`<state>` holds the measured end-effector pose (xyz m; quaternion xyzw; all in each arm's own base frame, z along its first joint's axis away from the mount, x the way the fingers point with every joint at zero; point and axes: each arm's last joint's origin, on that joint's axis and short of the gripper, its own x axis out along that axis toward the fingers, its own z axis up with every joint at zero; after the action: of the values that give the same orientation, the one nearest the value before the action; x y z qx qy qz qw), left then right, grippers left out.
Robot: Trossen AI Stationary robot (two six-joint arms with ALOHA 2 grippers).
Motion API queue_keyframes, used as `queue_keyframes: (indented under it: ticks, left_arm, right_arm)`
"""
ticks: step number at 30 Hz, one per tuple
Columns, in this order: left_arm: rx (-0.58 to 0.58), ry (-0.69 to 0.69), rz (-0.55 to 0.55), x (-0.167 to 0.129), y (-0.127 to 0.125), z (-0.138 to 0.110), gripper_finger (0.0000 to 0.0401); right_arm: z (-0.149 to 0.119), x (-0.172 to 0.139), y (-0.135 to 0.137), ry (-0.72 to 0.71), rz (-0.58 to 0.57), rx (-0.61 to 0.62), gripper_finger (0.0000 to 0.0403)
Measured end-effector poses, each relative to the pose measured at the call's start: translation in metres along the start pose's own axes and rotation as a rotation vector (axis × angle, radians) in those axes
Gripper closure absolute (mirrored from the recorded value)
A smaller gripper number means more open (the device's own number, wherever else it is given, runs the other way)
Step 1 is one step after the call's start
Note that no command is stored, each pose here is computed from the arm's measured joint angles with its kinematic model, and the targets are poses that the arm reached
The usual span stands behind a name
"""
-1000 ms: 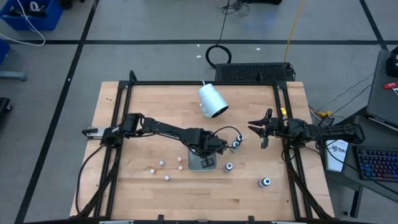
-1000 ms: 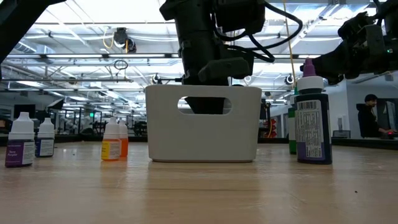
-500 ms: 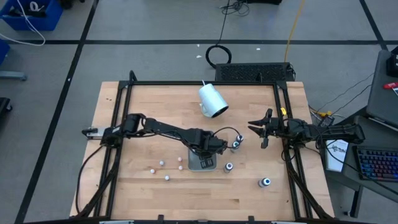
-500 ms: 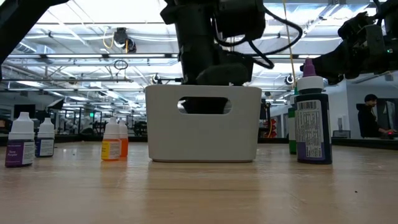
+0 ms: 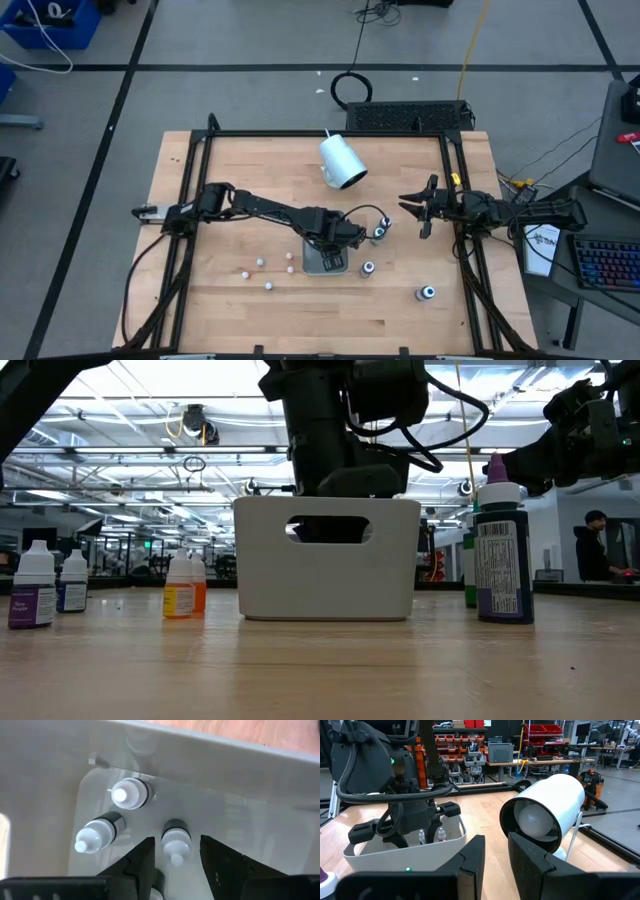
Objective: Pick & Place food coloring
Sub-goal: Put the top small orange food coloring bottle into the gray bin
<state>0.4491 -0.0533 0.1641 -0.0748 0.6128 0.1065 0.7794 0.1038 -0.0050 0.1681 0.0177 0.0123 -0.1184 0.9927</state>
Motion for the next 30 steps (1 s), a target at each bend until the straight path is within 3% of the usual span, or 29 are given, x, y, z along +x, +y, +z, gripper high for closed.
queue_keyframes:
  ticks: [17,30]
  left_arm:
    - [0.044,-0.069,-0.024,-0.015,-0.004,0.012,0.0254]
    - [0.103,0.002,0.005,-0.044,-0.002,0.014,0.0254]
  right_arm:
    - [0.000,0.000,0.000,0.000,0.000,0.000,0.0325]
    - [0.000,0.000,0.000,0.000,0.000,0.000,0.0325]
